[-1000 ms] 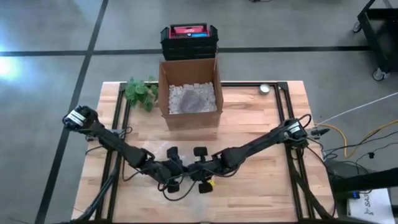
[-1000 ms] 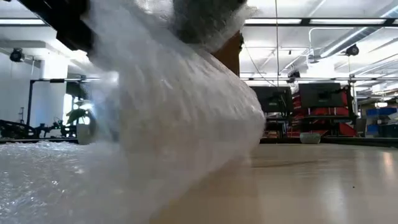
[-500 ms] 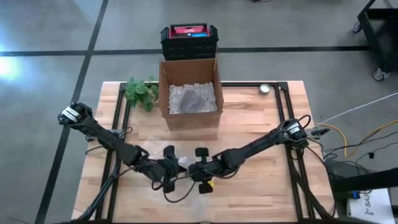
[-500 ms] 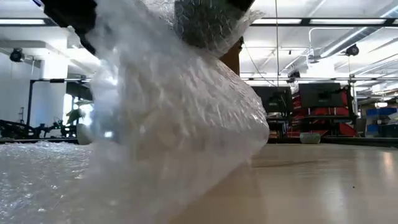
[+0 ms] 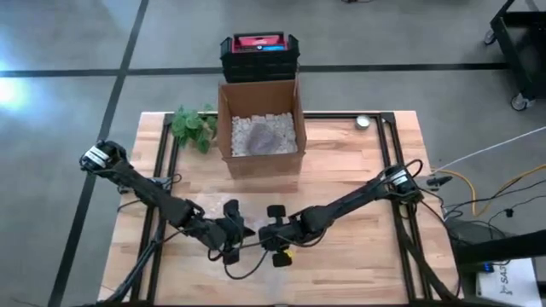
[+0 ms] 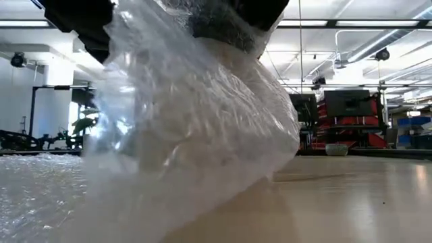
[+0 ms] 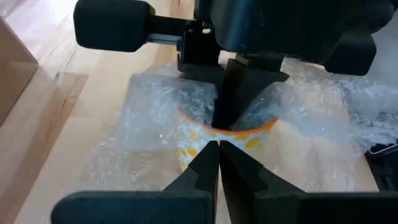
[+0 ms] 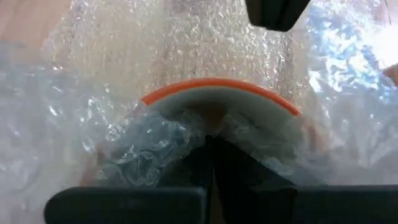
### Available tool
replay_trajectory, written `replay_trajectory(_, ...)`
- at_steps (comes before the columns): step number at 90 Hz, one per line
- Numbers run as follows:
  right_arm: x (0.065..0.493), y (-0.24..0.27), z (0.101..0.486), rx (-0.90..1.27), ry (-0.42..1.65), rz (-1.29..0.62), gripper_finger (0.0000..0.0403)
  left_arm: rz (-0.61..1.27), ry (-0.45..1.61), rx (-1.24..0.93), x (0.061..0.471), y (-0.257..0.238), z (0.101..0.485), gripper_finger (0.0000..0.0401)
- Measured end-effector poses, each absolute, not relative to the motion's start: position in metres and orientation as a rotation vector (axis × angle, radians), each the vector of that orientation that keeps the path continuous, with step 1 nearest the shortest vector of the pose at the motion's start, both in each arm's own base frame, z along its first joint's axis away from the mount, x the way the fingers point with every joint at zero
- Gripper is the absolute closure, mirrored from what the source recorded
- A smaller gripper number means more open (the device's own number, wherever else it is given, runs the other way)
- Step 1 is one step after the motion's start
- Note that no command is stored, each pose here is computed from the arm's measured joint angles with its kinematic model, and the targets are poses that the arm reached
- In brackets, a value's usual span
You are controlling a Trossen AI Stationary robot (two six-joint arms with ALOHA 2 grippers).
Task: Wrap mug
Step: Wrap the yellow mug using the bubble wrap
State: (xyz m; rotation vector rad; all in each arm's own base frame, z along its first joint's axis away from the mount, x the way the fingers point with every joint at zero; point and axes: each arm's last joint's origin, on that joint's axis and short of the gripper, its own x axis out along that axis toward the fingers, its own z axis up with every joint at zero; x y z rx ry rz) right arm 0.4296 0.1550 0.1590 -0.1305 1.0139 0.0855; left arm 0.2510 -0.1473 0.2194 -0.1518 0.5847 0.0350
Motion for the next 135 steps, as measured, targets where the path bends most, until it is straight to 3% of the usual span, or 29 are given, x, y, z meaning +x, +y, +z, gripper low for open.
replay_trajectory(43, 0.430, 0.155, 0.158, -0.133, 1.010, 0.088, 0.0403, 0.051, 0.690, -0.250, 0.222, -0.141, 0.234, 0.0401)
replay_trajectory(71, 0.432, 0.155, 0.159, -0.133, 0.985, 0.096, 0.0403, 0.323, 1.121, -0.395, 0.156, -0.137, 0.217, 0.0401)
replay_trajectory(87, 0.434, 0.155, 0.160, -0.128, 0.968, 0.096, 0.0403, 0.510, 1.218, -0.412, 0.134, -0.131, 0.202, 0.0393)
replay_trajectory(98, 0.434, 0.155, 0.160, -0.126, 0.968, 0.094, 0.0403, 0.589, 1.241, -0.459, 0.126, -0.123, 0.193, 0.0350)
replay_trajectory(115, 0.434, 0.156, 0.160, -0.127, 0.968, 0.094, 0.0403, 0.697, 1.242, -0.511, 0.112, -0.108, 0.170, 0.0233)
replay_trajectory(126, 0.434, 0.156, 0.160, -0.127, 0.968, 0.094, 0.0403, 0.631, 1.201, -0.604, 0.109, -0.105, 0.152, 0.0165)
replay_trajectory(135, 0.434, 0.156, 0.160, -0.129, 0.968, 0.096, 0.0403, 0.552, 1.162, -0.655, 0.107, -0.102, 0.135, 0.0135)
